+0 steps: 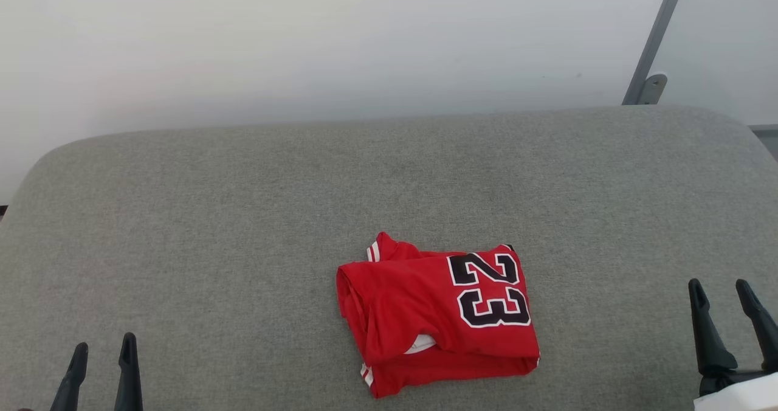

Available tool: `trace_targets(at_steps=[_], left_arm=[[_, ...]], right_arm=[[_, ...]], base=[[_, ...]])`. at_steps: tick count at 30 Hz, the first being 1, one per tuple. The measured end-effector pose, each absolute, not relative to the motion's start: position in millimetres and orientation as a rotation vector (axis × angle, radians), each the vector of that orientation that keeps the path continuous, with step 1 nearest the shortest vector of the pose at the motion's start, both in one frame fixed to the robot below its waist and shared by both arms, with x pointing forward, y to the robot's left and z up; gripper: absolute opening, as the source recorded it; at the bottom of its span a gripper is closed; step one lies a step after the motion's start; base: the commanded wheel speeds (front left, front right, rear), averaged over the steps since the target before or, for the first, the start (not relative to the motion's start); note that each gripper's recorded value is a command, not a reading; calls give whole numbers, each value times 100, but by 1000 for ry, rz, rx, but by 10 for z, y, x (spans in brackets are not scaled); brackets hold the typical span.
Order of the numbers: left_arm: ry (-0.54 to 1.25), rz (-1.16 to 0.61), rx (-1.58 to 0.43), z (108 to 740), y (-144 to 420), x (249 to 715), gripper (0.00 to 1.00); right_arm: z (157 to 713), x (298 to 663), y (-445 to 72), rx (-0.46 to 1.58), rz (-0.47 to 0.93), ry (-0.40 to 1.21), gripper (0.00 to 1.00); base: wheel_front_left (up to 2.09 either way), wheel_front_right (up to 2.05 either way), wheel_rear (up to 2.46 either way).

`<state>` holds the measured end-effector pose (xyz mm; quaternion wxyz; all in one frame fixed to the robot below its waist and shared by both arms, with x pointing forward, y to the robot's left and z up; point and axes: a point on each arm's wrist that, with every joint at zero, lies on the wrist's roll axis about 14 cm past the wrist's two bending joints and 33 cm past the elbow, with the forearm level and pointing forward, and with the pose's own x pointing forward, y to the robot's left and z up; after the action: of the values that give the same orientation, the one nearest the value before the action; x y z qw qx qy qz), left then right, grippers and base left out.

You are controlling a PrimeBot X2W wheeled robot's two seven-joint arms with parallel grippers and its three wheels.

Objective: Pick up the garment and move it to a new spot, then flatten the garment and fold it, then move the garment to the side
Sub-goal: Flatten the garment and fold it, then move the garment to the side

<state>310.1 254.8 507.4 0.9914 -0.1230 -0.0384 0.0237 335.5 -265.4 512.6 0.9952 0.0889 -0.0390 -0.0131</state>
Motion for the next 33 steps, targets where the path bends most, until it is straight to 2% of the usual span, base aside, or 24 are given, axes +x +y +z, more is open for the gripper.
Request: trace_targets(at_steps=[11, 16, 24, 33], left_arm=[[-76, 45, -257, 5070, 2538, 3092, 100], [-80, 46, -262, 5078, 2528, 3089, 100], [-75, 67, -278, 5052, 2564, 3046, 100], [-45, 82, -296, 4958, 2566, 3032, 100]], right_arm=[[5092, 3367, -2551, 188, -4, -68, 100], [4940, 3388, -2459, 212, 25, -11, 100], [4869, 3654, -1960, 231, 214, 153, 100], [4685, 3858, -1488, 169, 419, 424, 100]], base=[[0, 0, 0], [0, 0, 0], [0, 0, 0], [0, 0, 0]])
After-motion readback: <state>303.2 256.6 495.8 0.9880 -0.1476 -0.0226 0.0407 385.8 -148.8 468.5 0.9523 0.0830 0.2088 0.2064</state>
